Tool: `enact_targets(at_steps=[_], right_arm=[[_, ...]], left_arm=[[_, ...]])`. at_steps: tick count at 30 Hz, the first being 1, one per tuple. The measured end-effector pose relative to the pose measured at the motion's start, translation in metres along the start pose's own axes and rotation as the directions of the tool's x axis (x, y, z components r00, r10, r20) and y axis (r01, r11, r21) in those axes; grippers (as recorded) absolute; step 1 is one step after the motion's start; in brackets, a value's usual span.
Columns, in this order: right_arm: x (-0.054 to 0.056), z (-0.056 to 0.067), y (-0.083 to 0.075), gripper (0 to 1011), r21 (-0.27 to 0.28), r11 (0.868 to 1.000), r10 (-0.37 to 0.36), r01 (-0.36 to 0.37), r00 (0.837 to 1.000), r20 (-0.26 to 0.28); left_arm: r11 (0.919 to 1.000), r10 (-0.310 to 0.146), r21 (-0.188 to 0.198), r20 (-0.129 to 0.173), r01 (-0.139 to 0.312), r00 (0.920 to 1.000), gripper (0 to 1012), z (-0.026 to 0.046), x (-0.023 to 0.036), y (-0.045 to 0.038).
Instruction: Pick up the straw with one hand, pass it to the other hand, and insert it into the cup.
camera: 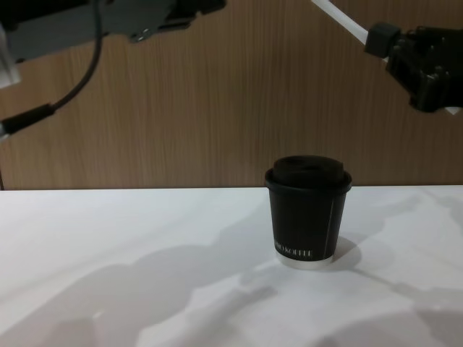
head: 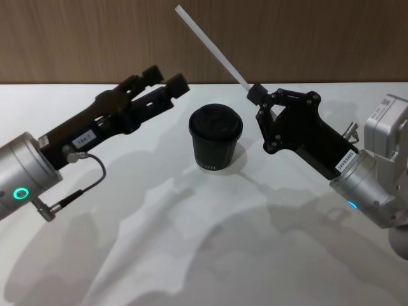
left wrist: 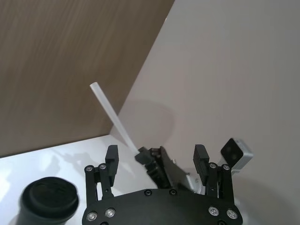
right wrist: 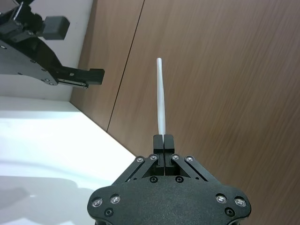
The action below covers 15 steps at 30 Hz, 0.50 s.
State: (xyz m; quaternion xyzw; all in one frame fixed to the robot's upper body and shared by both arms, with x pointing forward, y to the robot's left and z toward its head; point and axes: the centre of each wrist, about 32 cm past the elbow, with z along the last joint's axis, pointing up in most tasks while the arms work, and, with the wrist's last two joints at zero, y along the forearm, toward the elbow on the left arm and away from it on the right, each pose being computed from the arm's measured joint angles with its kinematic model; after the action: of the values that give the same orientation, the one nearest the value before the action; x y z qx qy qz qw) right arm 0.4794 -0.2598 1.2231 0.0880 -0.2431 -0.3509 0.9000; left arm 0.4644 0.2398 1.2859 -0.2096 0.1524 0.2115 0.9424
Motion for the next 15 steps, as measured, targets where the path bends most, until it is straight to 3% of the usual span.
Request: enact_targets(at_steps=[7,15], right_arm=[[0.000,0.000,0.000,10,0.000,1.000,0.000,0.000,1.000,0.000],[0.000,0.000,0.000,10,0.000,1.000,0.000,0.000,1.000,0.000]], left_arm=[[0.9999,-0.015,-0.006,-0.058,0.015,0.9982,1003,-0.0032,-0.0034,-0.0148],[1.0000,0.006,-0.003,-0.082,-0.006,0.9966,1003,-0.0073,-0.0024,-0.0242]])
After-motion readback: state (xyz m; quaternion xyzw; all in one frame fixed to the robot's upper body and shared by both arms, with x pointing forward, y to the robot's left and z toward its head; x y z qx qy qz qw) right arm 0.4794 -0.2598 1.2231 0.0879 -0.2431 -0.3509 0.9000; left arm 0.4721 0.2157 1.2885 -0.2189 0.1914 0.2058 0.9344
